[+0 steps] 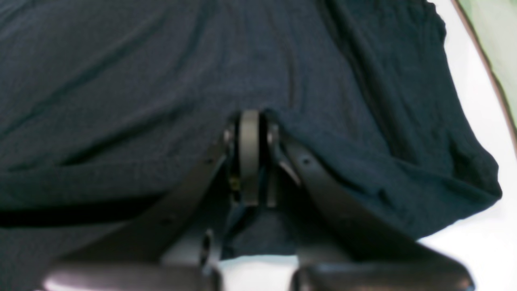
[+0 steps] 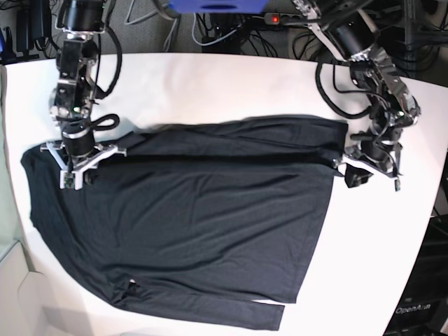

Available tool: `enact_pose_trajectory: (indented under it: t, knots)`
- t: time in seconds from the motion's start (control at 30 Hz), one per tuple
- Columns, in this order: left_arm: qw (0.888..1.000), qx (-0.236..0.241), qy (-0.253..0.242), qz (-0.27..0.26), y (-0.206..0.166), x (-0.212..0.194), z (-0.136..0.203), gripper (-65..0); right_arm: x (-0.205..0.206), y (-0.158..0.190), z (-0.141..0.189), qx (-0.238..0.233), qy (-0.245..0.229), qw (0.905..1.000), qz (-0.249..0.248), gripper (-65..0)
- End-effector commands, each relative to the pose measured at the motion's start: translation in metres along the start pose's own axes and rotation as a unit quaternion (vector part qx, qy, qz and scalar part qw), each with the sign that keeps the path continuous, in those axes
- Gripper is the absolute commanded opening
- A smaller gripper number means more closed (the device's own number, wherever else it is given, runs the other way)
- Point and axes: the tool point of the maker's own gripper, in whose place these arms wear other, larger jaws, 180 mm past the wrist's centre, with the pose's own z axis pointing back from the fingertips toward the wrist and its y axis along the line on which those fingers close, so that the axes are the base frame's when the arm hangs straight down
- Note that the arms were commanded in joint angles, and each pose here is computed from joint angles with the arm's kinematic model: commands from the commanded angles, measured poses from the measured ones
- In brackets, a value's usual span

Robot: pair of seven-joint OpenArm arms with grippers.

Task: Fold the T-shirt properly
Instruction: 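Pull the gripped shoulder edge away from the hem with both grippers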

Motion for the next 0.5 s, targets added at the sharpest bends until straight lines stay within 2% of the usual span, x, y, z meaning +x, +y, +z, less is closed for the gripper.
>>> enact_pose_trajectory:
  t: [0.0,0.07,0.13,0.2,0.33,0.47]
  knots:
    - [0.999,-0.008,-0.035,-0.008,-0.004,0.023,0.002,-44.3,0.019,-0.005,-0.001,-0.005,-0.03,0.9995,0.003,-56.6]
    - [0.999,-0.008,-0.034,-0.008,-0.003,0.02,0.003,-39.6,0.018,-0.005,0.0,-0.005,-0.028,0.9996,0.003,-48.4]
    - [0.999,-0.012,-0.032,-0.008,-0.004,0.018,0.004,-39.2,0.01,-0.005,0.003,-0.004,-0.023,0.9997,0.005,-40.8]
    - [0.999,-0.012,-0.033,-0.008,-0.004,0.018,0.004,-39.0,0.009,-0.003,0.004,0.0,-0.022,0.9997,0.007,-35.9]
    - [0.999,-0.011,-0.03,-0.011,-0.003,0.015,0.007,-38.9,0.009,0.012,0.005,0.046,-0.022,0.9984,0.024,-34.2]
    - [0.999,0.003,-0.026,-0.033,0.0,0.006,0.028,-38.8,0.006,0.008,0.017,0.042,-0.024,0.9985,0.028,-34.2]
